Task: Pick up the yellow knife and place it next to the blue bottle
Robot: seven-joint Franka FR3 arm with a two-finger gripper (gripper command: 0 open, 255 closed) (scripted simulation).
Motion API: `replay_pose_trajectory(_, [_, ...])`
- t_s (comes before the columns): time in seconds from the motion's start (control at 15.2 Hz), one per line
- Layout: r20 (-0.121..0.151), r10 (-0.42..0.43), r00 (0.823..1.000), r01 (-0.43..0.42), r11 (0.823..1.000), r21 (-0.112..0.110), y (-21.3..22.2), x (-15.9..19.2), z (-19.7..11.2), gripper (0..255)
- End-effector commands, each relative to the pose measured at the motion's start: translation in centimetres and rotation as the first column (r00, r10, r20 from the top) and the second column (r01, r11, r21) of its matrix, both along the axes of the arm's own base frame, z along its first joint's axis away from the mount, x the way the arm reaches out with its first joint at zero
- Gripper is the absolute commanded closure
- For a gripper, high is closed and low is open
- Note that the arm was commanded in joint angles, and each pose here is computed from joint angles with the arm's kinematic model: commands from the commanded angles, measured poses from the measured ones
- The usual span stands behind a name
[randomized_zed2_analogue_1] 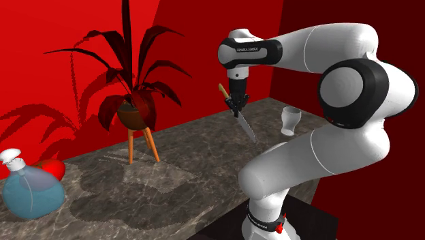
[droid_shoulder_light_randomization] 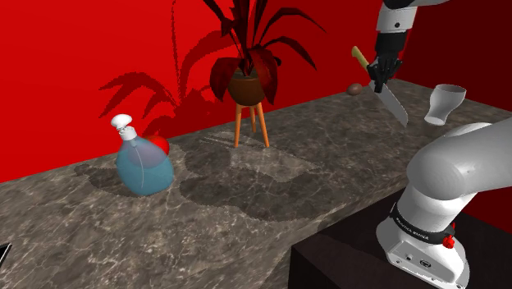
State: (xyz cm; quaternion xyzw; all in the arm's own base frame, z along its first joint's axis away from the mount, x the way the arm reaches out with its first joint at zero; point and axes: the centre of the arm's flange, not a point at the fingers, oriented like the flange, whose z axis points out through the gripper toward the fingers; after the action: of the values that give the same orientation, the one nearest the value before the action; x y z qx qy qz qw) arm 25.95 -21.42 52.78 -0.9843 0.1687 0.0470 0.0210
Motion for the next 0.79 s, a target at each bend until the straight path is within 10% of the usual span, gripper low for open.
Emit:
replay_pose_trajectory(0.0, [0.0, 0.0, 1.0, 0.0, 1.0, 0.0, 0.0, 0.0, 1.1, 255])
replay_pose_trajectory(0.73, [0.0, 0.0, 1.0, 0.0, 1.0, 0.0, 0.0, 0.0, 6.9, 255])
